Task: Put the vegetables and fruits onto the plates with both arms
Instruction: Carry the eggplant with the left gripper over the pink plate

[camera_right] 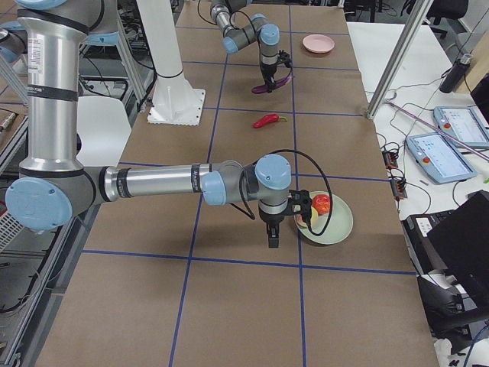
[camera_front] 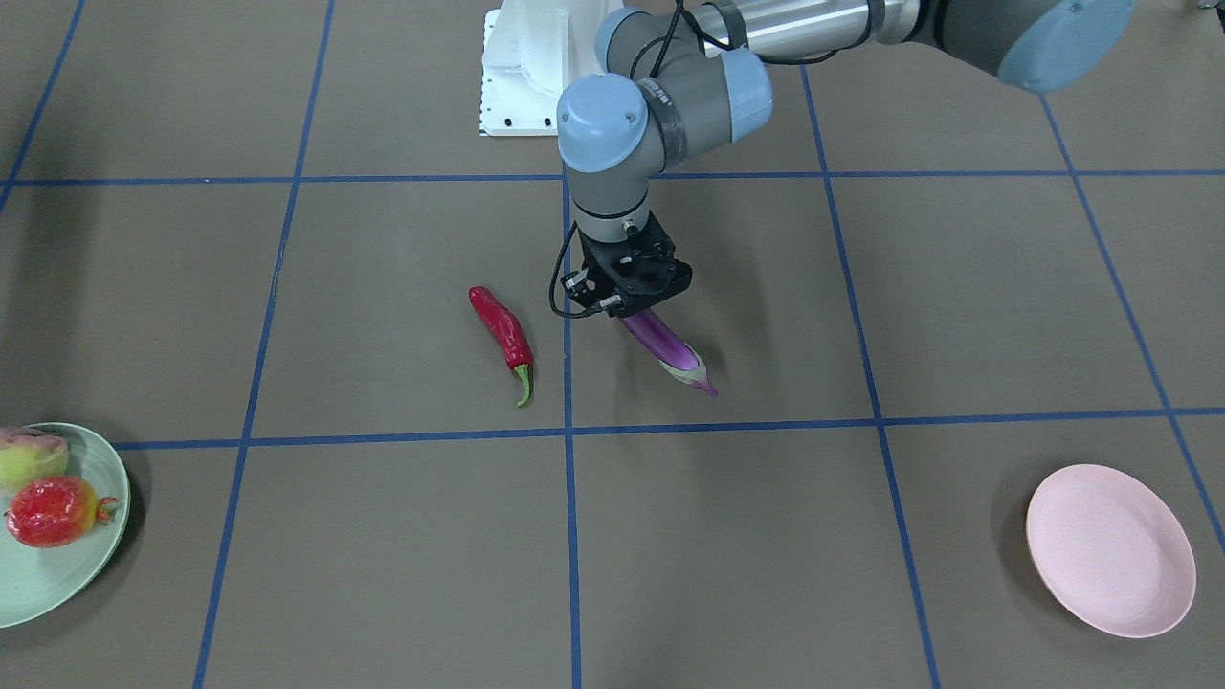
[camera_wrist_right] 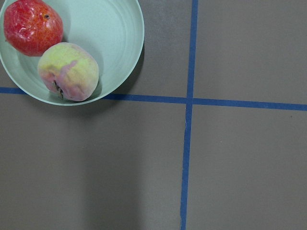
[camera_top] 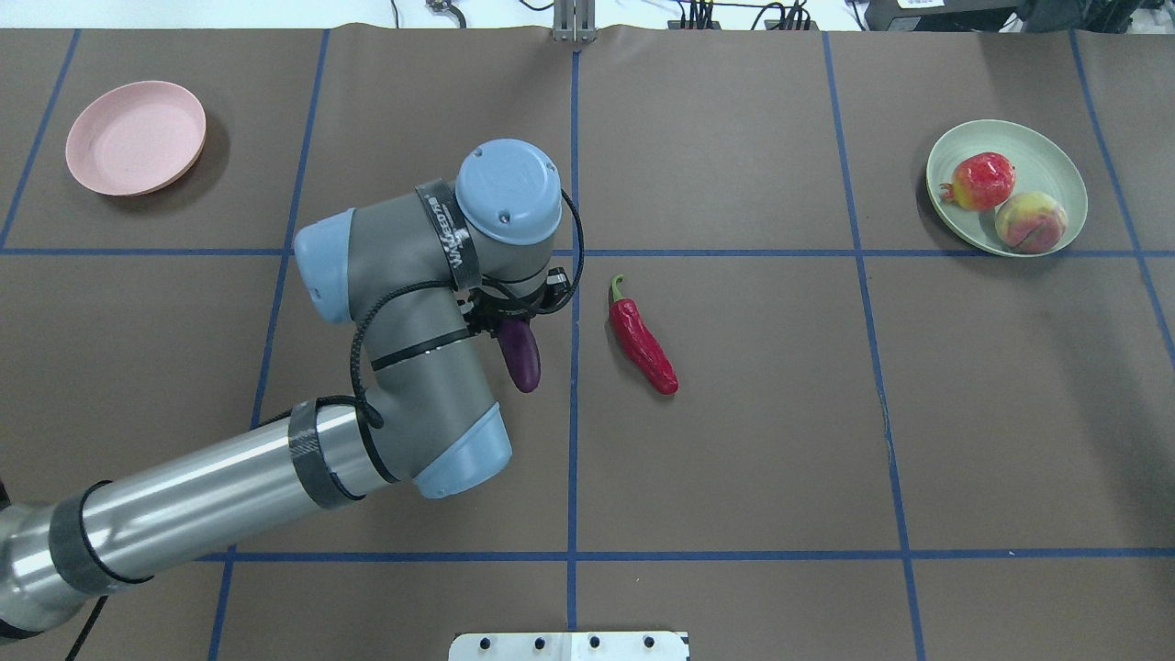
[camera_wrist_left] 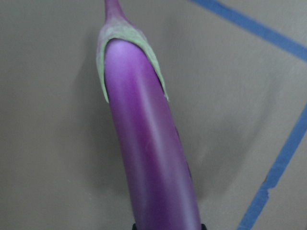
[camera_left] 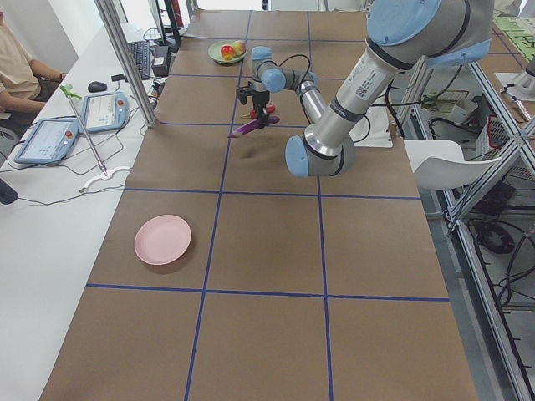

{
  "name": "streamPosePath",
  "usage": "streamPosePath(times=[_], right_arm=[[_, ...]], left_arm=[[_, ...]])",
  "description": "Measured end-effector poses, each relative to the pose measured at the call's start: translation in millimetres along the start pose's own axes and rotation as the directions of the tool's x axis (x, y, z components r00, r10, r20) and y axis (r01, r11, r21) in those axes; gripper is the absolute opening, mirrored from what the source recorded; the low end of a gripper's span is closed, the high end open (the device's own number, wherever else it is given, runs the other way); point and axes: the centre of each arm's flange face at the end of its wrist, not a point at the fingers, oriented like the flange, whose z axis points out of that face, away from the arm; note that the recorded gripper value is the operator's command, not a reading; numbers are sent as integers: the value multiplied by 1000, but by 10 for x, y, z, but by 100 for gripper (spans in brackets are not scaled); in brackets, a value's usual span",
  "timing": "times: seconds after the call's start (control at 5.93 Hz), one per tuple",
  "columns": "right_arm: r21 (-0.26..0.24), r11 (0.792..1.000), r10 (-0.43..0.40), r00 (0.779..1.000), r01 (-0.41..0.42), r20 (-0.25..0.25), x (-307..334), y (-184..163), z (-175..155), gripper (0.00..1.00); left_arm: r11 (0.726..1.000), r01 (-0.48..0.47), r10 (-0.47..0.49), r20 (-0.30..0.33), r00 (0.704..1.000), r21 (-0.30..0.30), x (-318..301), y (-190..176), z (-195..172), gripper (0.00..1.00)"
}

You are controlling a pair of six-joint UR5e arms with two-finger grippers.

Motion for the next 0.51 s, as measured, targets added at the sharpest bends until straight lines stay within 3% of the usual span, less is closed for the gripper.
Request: streamPosePath(times=[0.17, 0.34, 0.51], right_arm=[[-1, 1000, 0, 1000, 0, 2, 1, 3, 3, 100], [0, 1000, 0, 1000, 0, 2, 1, 4, 4, 100], [0, 1000, 0, 1000, 0, 2, 1, 4, 4, 100]], left_arm=[[989, -139, 138, 29, 990, 46, -505, -570, -157, 0], [958, -281, 277, 79, 958, 56, -1084, -1206, -213, 0], [908, -419, 417, 101, 903, 4, -1706, -1939, -220, 0]])
